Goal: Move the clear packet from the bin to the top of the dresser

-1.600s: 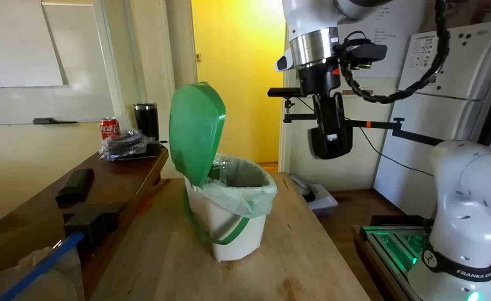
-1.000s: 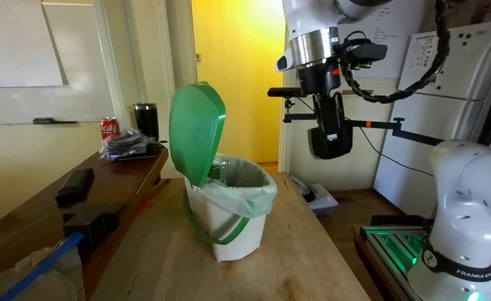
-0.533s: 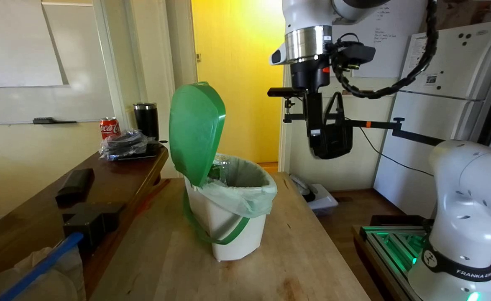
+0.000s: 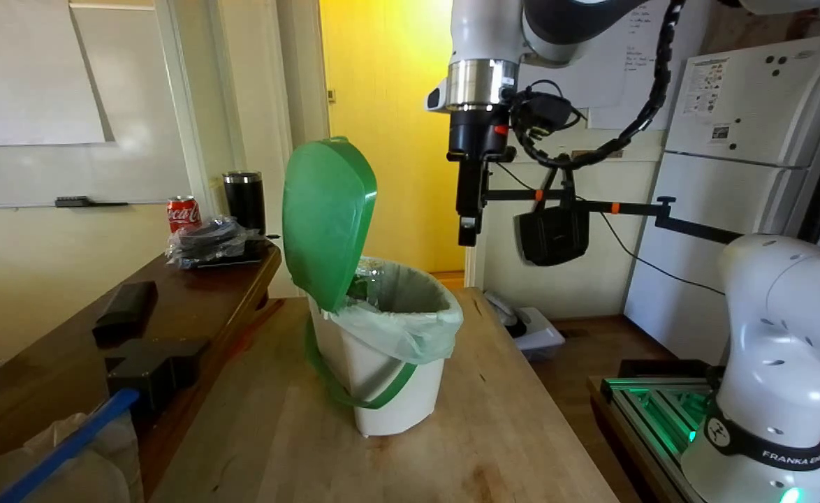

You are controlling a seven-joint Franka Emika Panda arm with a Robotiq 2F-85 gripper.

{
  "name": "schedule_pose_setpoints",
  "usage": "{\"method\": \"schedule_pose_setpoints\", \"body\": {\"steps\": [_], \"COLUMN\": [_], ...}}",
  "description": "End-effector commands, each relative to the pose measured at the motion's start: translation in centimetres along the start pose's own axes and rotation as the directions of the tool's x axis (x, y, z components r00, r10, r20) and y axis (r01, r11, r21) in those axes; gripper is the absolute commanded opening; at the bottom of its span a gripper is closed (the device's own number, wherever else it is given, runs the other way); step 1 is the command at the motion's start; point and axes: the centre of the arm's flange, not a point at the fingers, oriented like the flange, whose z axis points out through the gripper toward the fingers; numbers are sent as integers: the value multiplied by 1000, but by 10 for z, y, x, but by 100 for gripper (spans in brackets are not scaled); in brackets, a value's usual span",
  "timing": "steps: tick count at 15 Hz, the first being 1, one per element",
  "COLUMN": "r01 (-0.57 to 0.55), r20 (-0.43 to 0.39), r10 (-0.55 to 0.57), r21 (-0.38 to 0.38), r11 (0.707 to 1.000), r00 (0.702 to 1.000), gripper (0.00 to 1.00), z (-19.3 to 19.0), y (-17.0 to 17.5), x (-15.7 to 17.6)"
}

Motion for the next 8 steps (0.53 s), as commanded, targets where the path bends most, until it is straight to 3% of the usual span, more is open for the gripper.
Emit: {"method": "schedule_pose_setpoints", "body": {"steps": [1, 2, 8], "r01": [-44, -17, -30], "r20": [-25, -17, -18], "r10": [45, 17, 30], "r21": [33, 12, 18], "r11": [998, 1000, 999], "r00": [999, 1000, 999], "gripper": [100, 100, 100], "z": [6, 4, 6], "y": [7, 4, 7], "x": [23, 9, 18]}}
